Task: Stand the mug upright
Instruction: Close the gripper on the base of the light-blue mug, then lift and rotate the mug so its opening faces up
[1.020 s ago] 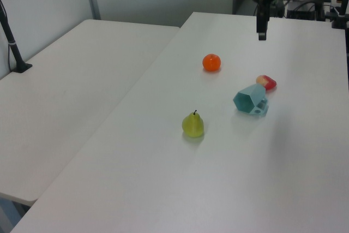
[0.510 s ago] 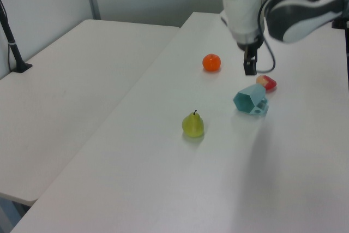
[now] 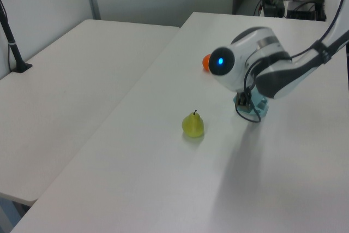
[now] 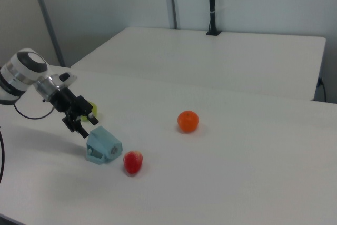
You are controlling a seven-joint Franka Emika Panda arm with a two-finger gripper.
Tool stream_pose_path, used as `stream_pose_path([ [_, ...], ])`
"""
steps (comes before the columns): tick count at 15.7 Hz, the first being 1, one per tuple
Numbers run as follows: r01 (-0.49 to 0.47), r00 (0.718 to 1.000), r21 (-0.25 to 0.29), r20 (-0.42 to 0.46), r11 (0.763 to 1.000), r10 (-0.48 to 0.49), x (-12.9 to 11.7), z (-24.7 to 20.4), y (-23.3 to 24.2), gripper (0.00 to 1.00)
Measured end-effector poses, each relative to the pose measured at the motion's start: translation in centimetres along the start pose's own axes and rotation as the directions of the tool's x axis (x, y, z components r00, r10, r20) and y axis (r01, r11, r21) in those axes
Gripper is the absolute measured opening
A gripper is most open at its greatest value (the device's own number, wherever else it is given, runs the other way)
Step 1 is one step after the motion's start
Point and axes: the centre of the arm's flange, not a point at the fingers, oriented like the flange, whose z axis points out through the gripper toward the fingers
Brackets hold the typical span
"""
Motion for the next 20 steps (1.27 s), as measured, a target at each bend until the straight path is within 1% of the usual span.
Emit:
stream_pose_path([
  [2, -0.029, 1.000, -0.038, 0.008, 0.999, 0.029, 0.4, 1.7, -1.3, 1.00],
  [5, -0.054, 0.998, -0.057, 0.028, 0.997, 0.056, 1.1, 3.5, -1.4, 0.97],
  [6, -0.063, 0.997, -0.057, 0.035, 0.996, 0.065, 1.3, 3.9, -0.9, 0.89],
  [9, -0.087, 0.995, -0.054, 0.050, 0.995, 0.089, 2.0, 4.6, 0.5, 0.54],
  [10, -0.091, 0.994, -0.056, 0.055, 0.994, 0.094, 2.1, 4.7, 0.7, 0.46],
  [12, -0.094, 0.993, -0.069, 0.064, 0.993, 0.098, 2.0, 4.5, 1.3, 0.24],
  [14, -0.075, 0.994, -0.077, 0.072, 0.994, 0.081, 1.8, 3.9, 2.4, 0.10],
  [17, -0.025, 0.996, -0.066, 0.081, 0.998, 0.031, 1.8, 3.1, 4.7, 0.09],
  [20, -0.002, 0.997, -0.041, 0.082, 0.999, 0.005, 1.8, 2.7, 6.8, 0.09],
])
